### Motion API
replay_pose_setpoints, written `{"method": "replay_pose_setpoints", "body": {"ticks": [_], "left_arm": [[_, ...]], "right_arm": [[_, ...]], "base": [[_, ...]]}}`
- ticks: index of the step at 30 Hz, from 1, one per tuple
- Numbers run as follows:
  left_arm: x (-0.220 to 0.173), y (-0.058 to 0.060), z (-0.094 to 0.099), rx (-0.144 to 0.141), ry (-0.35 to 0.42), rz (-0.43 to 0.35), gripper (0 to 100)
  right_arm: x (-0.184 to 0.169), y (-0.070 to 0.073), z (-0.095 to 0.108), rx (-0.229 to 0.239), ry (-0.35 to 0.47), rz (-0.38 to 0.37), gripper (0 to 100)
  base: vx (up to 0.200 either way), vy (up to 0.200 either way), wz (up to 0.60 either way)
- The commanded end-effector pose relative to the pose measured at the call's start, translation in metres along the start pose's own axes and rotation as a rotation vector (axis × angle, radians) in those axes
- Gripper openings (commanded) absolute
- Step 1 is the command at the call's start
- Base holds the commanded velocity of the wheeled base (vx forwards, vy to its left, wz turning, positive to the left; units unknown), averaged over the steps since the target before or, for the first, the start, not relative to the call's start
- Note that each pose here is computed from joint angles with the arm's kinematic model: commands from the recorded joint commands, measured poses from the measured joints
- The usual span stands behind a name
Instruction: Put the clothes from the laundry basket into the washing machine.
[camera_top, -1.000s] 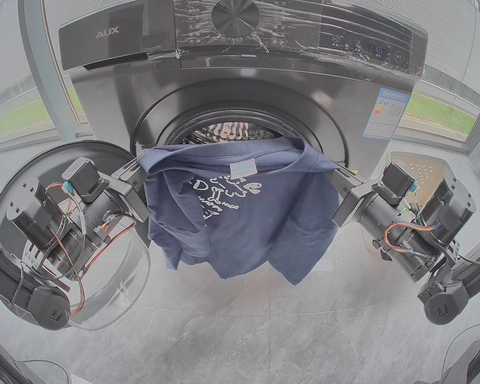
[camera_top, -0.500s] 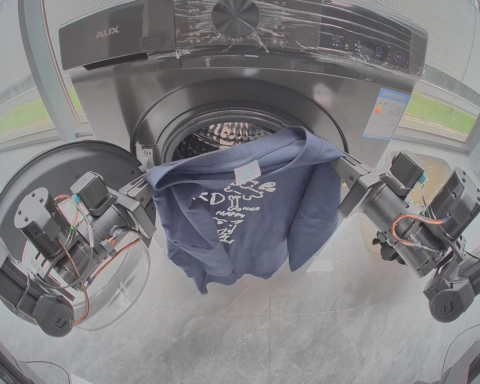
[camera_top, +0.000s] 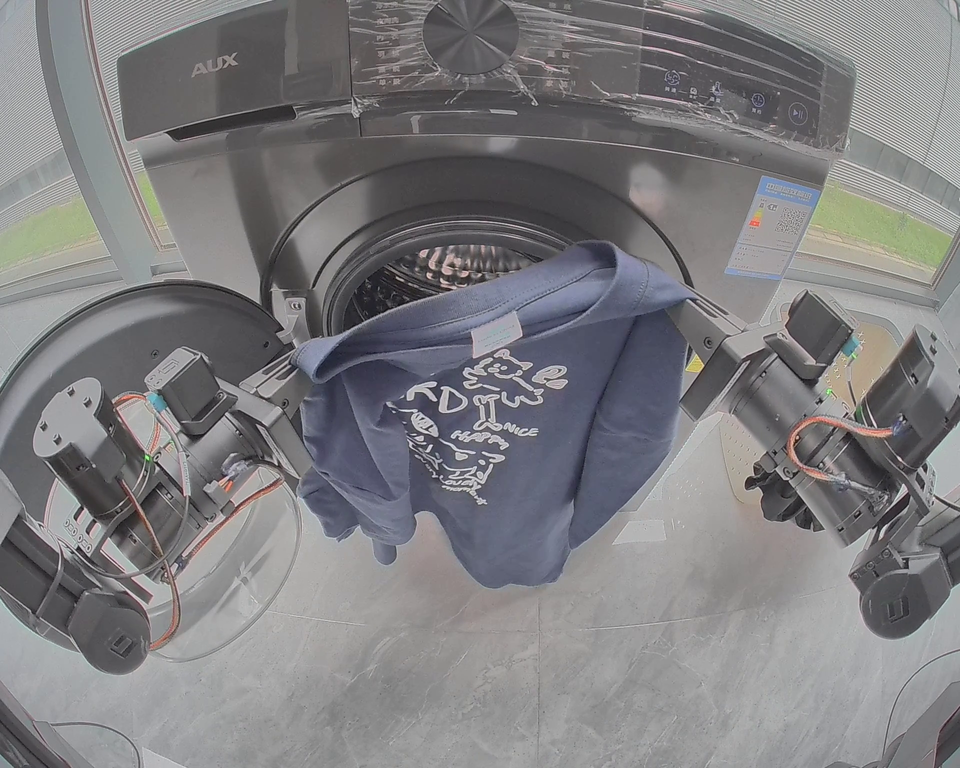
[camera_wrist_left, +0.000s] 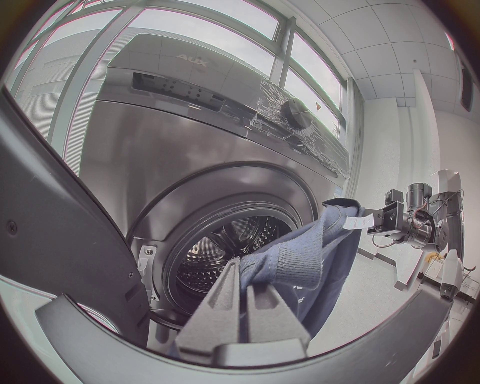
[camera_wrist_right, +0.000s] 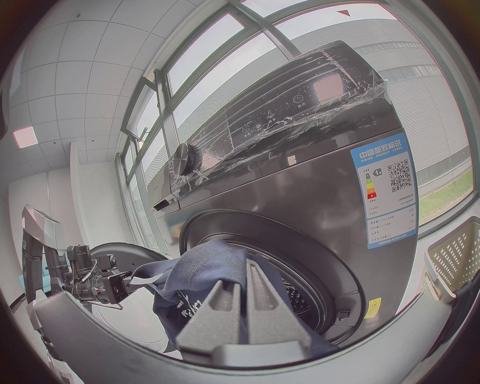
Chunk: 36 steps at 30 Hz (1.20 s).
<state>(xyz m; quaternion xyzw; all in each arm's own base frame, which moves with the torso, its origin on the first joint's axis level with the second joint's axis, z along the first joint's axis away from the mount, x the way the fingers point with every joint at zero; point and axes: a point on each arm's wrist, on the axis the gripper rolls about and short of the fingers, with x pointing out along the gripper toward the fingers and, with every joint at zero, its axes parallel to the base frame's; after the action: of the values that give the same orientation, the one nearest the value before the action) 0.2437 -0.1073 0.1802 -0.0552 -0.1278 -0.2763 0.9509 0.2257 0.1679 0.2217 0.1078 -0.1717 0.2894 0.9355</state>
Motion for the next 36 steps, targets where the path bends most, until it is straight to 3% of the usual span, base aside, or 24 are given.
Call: {"method": "replay_pose_setpoints", "body": {"ticks": [1, 6, 12, 23, 29, 30, 36], "left_arm": [[0.001, 0.000, -0.001, -0.001, 0.004, 0.001, 0], [0.001, -0.003, -0.001, -0.003, 0.002, -0.014, 0], [0.014, -0.029, -0.007, -0.031, 0.004, -0.108, 0], [0.043, -0.039, -0.010, -0.038, -0.043, -0.147, 0], [0.048, -0.042, -0.004, -0.040, -0.076, -0.148, 0], [0.049, -0.042, 0.000, -0.040, -0.091, -0.149, 0], [0.050, -0.045, 0.015, -0.040, -0.145, -0.158, 0]], "right_arm": [[0.000, 0.000, 0.001, 0.001, -0.004, 0.000, 0], [0.000, 0.000, -0.001, 0.002, 0.002, -0.002, 0], [-0.012, -0.003, -0.027, 0.003, 0.115, -0.006, 0], [-0.014, -0.001, -0.040, 0.011, 0.163, -0.002, 0], [-0.025, 0.010, -0.056, 0.018, 0.241, 0.035, 0], [-0.027, 0.012, -0.060, 0.020, 0.257, 0.043, 100], [-0.042, 0.019, -0.092, 0.009, 0.409, 0.070, 100]], "base": [[0.000, 0.000, 0.00], [0.000, 0.000, 0.00], [0.000, 0.000, 0.00], [0.000, 0.000, 0.00], [0.000, 0.000, 0.00], [0.000, 0.000, 0.00], [0.000, 0.000, 0.00]]}}
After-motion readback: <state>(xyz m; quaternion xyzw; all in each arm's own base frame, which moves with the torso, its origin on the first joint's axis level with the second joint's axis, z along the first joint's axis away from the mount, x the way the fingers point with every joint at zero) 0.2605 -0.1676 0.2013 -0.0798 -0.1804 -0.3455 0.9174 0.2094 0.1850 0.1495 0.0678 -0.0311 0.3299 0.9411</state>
